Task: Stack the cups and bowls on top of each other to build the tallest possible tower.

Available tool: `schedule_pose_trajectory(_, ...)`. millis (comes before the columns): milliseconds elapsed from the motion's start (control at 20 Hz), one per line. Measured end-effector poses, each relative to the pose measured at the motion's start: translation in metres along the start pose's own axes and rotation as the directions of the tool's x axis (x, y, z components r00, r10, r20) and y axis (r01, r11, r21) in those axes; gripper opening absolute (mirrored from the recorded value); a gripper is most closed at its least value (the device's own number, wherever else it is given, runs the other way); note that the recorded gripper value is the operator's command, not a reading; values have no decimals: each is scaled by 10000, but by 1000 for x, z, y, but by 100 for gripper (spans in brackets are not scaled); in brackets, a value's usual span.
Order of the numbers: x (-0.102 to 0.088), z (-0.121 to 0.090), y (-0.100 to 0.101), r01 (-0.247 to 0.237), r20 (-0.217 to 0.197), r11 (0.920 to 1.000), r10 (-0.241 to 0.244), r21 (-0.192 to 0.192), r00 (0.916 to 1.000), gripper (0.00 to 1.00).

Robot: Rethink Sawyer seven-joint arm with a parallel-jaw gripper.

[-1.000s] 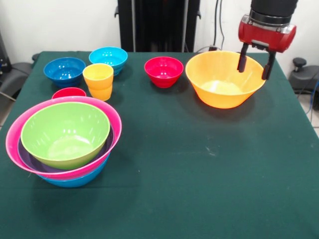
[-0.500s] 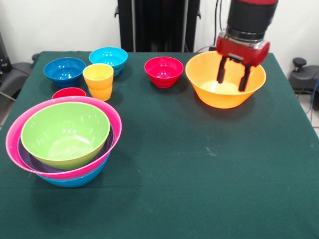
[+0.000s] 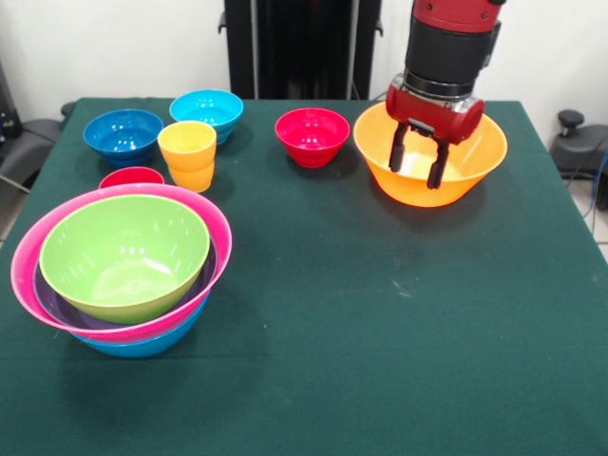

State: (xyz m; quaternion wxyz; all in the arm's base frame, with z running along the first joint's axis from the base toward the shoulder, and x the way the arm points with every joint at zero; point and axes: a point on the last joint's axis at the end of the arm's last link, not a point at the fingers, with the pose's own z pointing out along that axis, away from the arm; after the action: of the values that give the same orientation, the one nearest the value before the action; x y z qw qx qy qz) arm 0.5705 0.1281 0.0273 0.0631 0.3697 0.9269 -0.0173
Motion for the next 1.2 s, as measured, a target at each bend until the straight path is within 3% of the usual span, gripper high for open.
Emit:
schedule_pose_trajectory(650,11,-4,7,213,-1,9998,-213,-39,9998,100)
schedule_pose_trajectory(850,29,-11,17,562,27,9984,-561,-115,9984,100)
schedule_pose_trajectory(1200,79,-19,42,1419,-1,9896,-1419,-239,9899,100)
